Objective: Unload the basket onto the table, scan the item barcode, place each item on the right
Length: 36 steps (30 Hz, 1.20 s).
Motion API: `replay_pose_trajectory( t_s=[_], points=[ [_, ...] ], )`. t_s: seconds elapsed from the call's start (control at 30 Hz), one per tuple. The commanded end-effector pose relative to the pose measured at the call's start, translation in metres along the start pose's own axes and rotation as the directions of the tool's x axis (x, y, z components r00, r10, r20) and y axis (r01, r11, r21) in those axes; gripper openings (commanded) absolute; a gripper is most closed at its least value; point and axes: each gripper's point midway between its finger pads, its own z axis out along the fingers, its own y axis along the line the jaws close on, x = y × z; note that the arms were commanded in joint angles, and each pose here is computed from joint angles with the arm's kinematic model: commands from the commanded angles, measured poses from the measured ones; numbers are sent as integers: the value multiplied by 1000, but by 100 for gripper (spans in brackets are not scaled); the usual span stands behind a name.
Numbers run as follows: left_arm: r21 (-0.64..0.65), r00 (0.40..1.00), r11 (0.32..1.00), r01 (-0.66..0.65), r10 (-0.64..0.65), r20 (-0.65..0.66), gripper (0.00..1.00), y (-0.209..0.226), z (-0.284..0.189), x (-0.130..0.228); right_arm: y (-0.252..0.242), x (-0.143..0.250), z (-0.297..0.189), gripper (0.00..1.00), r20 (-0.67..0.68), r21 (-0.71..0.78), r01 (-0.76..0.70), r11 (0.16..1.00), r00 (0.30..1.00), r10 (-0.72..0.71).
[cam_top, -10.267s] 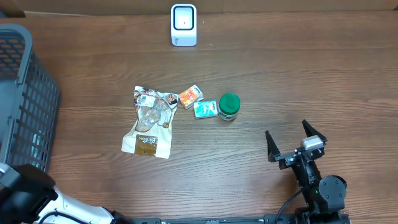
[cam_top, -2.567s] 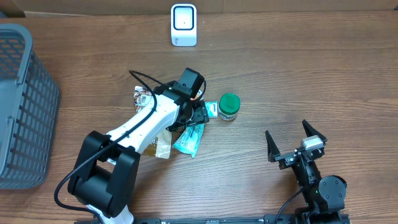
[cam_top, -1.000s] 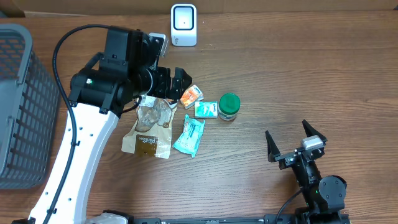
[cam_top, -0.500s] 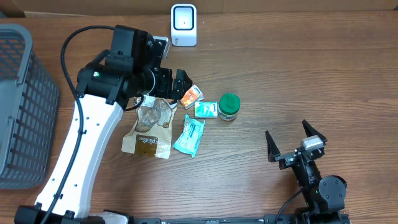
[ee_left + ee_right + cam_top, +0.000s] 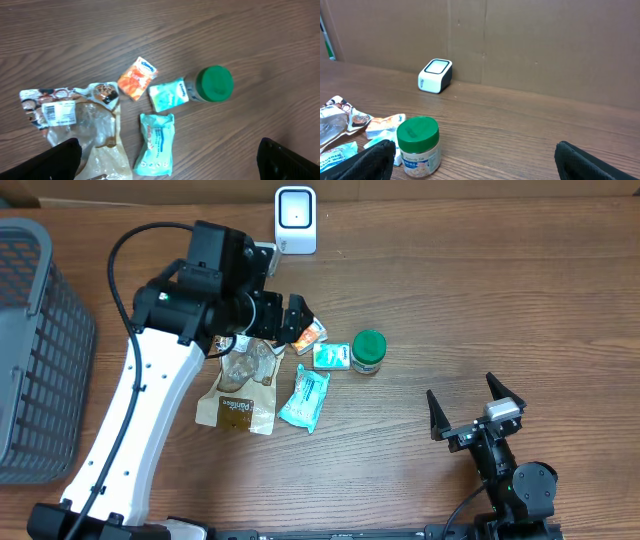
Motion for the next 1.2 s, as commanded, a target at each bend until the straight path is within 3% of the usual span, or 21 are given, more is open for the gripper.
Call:
replay_pose_trajectory(
  t_s=[0.0, 1.17],
  points=[
    [8, 999, 1000, -8, 9, -31, 100, -9, 9, 5, 0, 2, 0, 100, 1, 3, 1, 1000, 1000, -1],
    [-45, 999, 999, 3, -5, -45, 100, 2, 19, 6, 0, 2, 0, 100, 1, 4, 1, 1000, 1000, -1]
  ],
)
